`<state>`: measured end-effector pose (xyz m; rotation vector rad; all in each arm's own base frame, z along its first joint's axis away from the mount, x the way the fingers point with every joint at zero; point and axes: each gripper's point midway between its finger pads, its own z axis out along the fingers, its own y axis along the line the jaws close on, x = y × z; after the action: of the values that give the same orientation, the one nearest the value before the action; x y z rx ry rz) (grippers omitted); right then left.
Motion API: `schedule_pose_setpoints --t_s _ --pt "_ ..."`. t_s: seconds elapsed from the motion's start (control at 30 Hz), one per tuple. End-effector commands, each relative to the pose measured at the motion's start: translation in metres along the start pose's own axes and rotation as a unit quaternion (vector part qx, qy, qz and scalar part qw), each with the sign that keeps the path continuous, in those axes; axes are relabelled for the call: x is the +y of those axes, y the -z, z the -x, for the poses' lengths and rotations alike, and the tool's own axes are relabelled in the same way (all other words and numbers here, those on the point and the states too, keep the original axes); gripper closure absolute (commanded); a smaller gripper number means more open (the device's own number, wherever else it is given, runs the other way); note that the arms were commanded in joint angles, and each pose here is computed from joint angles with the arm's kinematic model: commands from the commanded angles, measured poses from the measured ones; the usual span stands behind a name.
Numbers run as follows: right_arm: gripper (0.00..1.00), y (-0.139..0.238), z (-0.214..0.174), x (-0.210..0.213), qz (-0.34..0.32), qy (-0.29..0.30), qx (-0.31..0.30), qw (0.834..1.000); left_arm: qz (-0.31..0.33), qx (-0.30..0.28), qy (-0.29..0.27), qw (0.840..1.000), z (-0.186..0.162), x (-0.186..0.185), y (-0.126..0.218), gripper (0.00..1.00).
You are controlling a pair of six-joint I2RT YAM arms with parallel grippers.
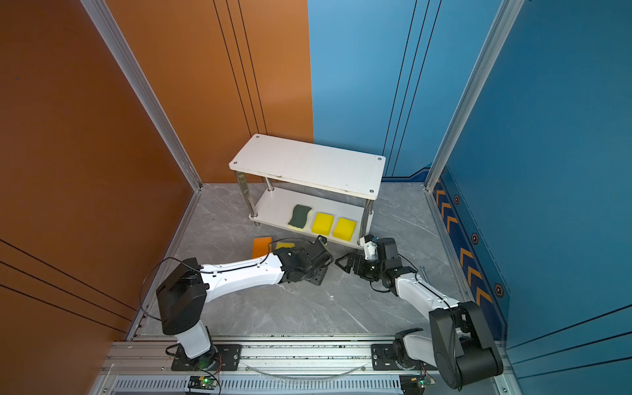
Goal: Place and organize the cleaning sponges onto the shelf
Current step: 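Lift the green scouring pad and carry it toward the lower shelf, then lower the green pad onto the lower shelf beside the other green pad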
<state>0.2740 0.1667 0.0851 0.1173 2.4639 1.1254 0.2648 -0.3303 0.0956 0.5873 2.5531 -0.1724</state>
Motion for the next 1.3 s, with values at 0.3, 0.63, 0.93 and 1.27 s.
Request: schedule_pose_setpoints --t_s 0.3,0.63,0.93,1.27 --pt "0.00 -0.004 0.002 0.018 0.029 0.012 -0.001 1.000 -0.029 -0.043 0.018 0.998 0.025 0.054 0.051 0.36" --pt "0.00 -0.009 0.003 0.024 0.029 0.016 0.004 0.999 0.006 -0.078 0.011 0.997 0.041 0.117 0.071 0.35" --pt "0.00 -0.017 0.003 0.035 0.033 0.027 0.010 0.999 0.052 -0.094 -0.007 0.994 0.057 0.161 0.067 0.32" --pt "0.00 -0.025 -0.001 0.044 0.036 0.037 0.021 0.998 0.080 -0.109 -0.029 0.990 0.072 0.189 0.057 0.30"
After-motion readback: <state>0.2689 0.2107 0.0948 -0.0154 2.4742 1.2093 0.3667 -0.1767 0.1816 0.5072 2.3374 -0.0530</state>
